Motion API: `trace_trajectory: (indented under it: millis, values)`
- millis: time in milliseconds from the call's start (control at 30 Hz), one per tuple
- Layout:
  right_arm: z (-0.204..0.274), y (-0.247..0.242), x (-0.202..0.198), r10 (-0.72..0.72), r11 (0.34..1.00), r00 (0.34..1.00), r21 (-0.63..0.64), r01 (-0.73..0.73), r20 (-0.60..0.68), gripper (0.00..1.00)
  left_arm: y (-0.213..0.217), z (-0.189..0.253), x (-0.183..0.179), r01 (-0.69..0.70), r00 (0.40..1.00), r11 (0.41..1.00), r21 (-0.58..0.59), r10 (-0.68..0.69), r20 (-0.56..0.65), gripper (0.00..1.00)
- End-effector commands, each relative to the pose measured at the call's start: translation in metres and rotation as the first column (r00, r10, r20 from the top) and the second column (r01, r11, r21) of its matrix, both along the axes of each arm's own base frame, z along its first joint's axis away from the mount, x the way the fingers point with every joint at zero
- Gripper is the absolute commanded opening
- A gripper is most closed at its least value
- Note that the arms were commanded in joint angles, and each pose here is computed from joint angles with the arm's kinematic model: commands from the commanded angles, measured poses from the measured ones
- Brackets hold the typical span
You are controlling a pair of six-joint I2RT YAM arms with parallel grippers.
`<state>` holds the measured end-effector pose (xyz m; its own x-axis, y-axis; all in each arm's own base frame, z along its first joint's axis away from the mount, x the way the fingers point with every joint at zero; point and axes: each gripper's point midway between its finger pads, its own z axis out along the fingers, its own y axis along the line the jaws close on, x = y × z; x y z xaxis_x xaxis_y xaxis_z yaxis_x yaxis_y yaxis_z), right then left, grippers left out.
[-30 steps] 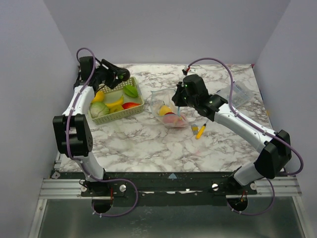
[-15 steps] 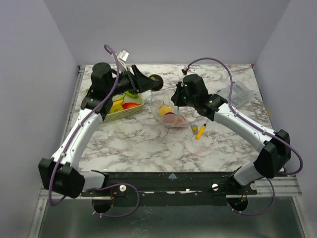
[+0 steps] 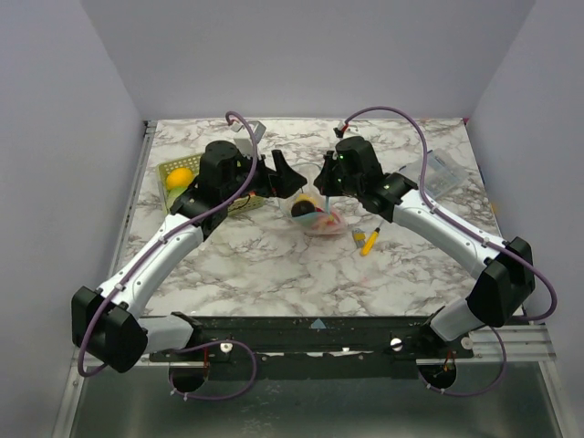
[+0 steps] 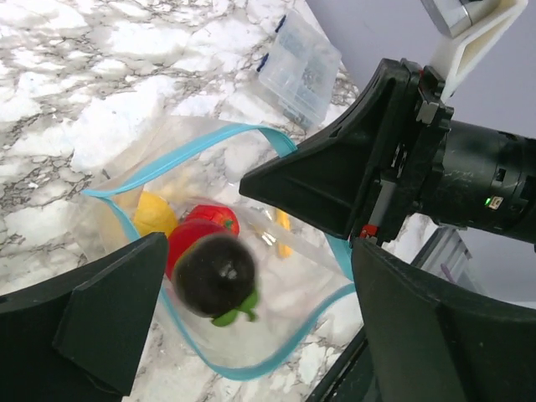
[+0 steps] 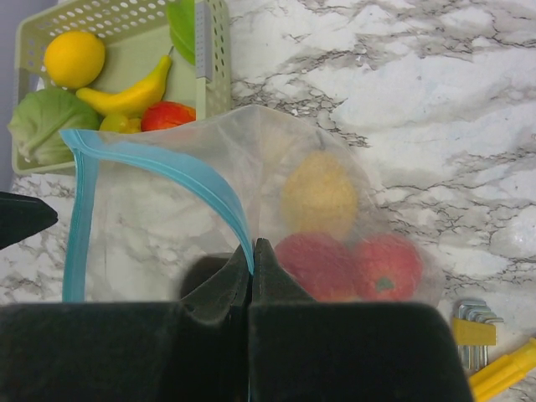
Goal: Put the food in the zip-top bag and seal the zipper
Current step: Place the fake fruit in the zipper food storage bag, then pick up the fake fruit from the bin.
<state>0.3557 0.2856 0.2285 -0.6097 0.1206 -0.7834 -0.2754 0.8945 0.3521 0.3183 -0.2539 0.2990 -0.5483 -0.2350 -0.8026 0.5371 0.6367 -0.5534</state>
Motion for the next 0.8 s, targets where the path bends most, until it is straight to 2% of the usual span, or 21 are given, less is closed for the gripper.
trace_trajectory:
  millis: [0, 267, 433, 533, 633, 767]
  values:
    - [0.011, 0.002, 0.003, 0.003, 1.0, 1.0, 0.022, -0.004, 0.017, 0.01, 0.003, 0.017, 0.002, -0.036, 0.996, 0.999, 0.011, 0.035, 0.08, 0.96]
    - [0.01, 0.002, 0.002, 0.007, 1.0, 1.0, 0.019, -0.007, 0.016, 0.0, 0.038, 0.019, 0.021, -0.239, 0.967, 0.965, 0.107, 0.227, 0.112, 0.98]
    - [0.009, 0.001, 0.002, 0.007, 1.0, 1.0, 0.012, -0.007, 0.02, 0.0, 0.085, 0.005, 0.041, -0.464, 0.886, 0.872, 0.155, 0.459, 0.067, 0.99]
    - [0.009, 0.0, 0.001, 0.008, 1.0, 1.0, 0.01, -0.008, 0.021, 0.0, 0.109, -0.006, 0.05, -0.533, 0.842, 0.838, 0.121, 0.539, -0.024, 0.99]
    - [0.008, 0.0, 0.002, 0.007, 1.0, 1.0, 0.007, -0.007, 0.025, 0.0, 0.122, -0.021, 0.06, -0.542, 0.823, 0.84, 0.018, 0.536, -0.189, 0.99]
    - [0.007, 0.002, 0.002, 0.015, 1.0, 1.0, 0.007, -0.015, 0.025, 0.0, 0.145, -0.054, 0.088, -0.591, 0.759, 0.806, -0.045, 0.535, -0.372, 0.99]
